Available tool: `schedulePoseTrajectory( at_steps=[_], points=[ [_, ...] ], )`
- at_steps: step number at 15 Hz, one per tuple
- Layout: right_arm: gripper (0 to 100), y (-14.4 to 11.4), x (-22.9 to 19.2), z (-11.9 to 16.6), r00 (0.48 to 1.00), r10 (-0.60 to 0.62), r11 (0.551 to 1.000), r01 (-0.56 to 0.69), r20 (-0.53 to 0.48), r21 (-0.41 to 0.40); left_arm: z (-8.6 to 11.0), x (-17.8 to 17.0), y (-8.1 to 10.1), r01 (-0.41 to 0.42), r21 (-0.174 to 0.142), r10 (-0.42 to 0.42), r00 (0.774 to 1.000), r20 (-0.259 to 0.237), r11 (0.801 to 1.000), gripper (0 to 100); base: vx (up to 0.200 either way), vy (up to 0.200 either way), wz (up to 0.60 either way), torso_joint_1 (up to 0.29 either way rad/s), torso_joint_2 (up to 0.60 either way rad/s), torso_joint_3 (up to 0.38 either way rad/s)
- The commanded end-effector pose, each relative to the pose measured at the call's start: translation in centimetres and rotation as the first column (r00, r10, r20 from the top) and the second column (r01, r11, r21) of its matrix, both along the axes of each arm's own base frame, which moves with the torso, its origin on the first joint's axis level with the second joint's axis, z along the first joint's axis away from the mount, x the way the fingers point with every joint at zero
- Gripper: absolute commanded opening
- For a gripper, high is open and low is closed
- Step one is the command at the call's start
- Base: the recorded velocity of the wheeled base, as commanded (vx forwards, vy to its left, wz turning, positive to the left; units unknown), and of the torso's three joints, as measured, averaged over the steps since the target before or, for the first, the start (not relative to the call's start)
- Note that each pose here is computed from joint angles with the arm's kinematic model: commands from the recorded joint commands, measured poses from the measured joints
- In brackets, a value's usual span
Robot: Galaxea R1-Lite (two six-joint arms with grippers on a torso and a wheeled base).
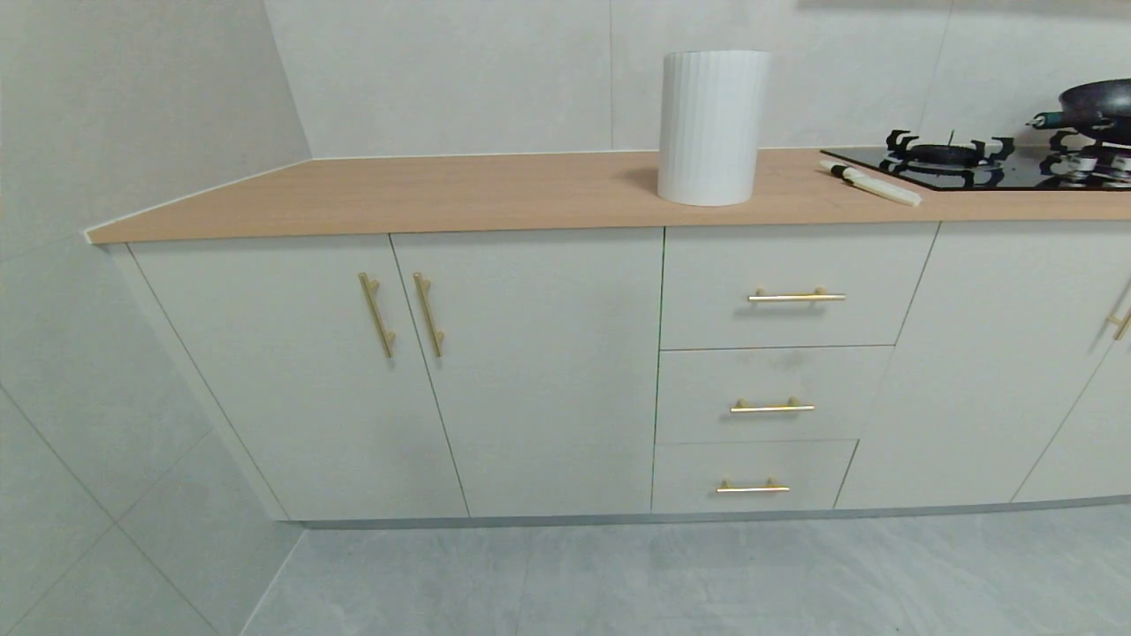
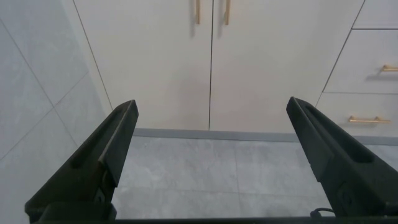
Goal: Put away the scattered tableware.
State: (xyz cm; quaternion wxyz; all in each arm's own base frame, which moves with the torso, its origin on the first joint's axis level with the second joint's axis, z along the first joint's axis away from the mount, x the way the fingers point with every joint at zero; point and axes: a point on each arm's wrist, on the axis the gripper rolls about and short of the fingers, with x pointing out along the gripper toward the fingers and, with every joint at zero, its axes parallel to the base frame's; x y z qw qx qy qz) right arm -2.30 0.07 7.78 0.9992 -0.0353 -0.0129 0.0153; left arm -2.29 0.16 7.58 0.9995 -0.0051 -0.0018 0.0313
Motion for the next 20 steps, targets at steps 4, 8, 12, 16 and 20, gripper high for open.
schedulePoseTrajectory(
  at_steps=[4, 8, 12, 16, 20],
  points=[
    [100, -0.01, 0.03, 0.01, 1.000, -0.002, 1.000, 0.002, -0.003, 0.003, 0.00, 0.00, 0.00, 0.000, -0.001, 0.000, 1.000, 0.000, 1.000, 100, 0.200, 0.000, 0.00, 0.004, 0.00, 0.004],
    [100, -0.01, 0.03, 0.01, 1.000, -0.002, 1.000, 0.002, -0.003, 0.003, 0.00, 0.00, 0.00, -0.002, -0.001, 0.002, 1.000, 0.000, 1.000, 100, 0.200, 0.000, 0.00, 0.004, 0.00, 0.002],
    [100, -0.01, 0.03, 0.01, 1.000, -0.002, 1.000, 0.002, -0.003, 0.004, 0.00, 0.00, 0.00, 0.000, -0.001, 0.000, 1.000, 0.000, 1.000, 100, 0.200, 0.000, 0.00, 0.000, 0.00, 0.001],
    [100, -0.01, 0.03, 0.01, 1.000, -0.002, 1.000, 0.002, -0.003, 0.004, 0.00, 0.00, 0.00, 0.000, -0.001, 0.000, 1.000, 0.000, 1.000, 100, 0.200, 0.000, 0.00, 0.004, 0.00, -0.001],
    [100, -0.01, 0.03, 0.01, 1.000, -0.002, 1.000, 0.002, -0.003, 0.004, 0.00, 0.00, 0.00, 0.000, -0.001, 0.000, 1.000, 0.000, 1.000, 100, 0.200, 0.000, 0.00, 0.006, 0.00, 0.004]
  ],
)
